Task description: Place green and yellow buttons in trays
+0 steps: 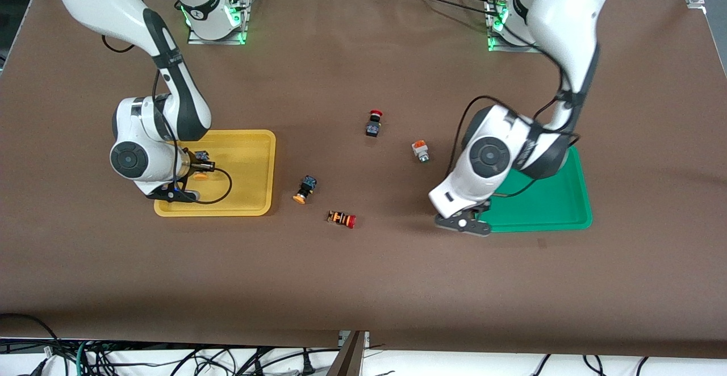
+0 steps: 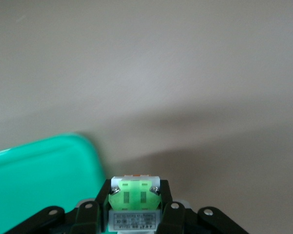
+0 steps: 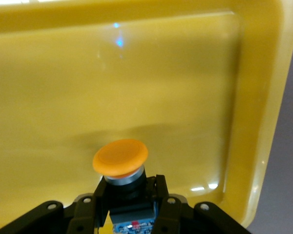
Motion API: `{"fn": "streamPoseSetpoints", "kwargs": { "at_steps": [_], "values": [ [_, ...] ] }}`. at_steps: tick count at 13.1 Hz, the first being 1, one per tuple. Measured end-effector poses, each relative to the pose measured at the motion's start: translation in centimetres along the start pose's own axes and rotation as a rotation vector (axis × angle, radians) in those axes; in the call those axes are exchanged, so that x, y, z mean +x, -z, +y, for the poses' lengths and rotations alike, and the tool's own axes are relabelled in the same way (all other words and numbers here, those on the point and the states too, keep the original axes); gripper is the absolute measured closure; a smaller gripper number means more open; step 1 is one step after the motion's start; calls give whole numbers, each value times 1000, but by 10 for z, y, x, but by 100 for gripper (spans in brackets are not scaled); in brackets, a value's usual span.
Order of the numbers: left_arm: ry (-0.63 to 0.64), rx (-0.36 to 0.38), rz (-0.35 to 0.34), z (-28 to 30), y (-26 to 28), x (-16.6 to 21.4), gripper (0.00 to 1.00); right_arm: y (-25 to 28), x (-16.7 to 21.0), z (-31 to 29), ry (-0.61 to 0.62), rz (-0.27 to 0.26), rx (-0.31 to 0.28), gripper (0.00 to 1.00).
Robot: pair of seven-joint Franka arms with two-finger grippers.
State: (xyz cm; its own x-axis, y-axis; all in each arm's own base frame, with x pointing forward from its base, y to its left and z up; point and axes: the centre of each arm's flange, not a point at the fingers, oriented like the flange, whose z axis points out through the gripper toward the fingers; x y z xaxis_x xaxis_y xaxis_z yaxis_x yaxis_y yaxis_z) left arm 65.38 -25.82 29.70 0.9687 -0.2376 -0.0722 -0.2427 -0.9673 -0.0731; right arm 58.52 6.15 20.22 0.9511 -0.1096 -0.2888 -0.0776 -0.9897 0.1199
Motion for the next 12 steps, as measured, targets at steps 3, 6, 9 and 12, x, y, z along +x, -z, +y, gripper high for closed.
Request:
{"fn": "streamPoseSetpoints", "kwargs": {
  "at_steps": [3,6,9,12],
  "values": [
    [-67,-8,-101,-87,-32,-15,59,-10,4,2,-9,-4,-1,42],
    [-79,-43,-69,-102,-94,-35,52,36,15,-40,10,76,86,11],
    [-111,-54,-38,-79,-93,-42,21,80,-1,-154,-89,139,150,0],
    [-82,-70,-43,-20,-19,-52,0,64,-16,-248,-213,154,193,0]
  ]
}}
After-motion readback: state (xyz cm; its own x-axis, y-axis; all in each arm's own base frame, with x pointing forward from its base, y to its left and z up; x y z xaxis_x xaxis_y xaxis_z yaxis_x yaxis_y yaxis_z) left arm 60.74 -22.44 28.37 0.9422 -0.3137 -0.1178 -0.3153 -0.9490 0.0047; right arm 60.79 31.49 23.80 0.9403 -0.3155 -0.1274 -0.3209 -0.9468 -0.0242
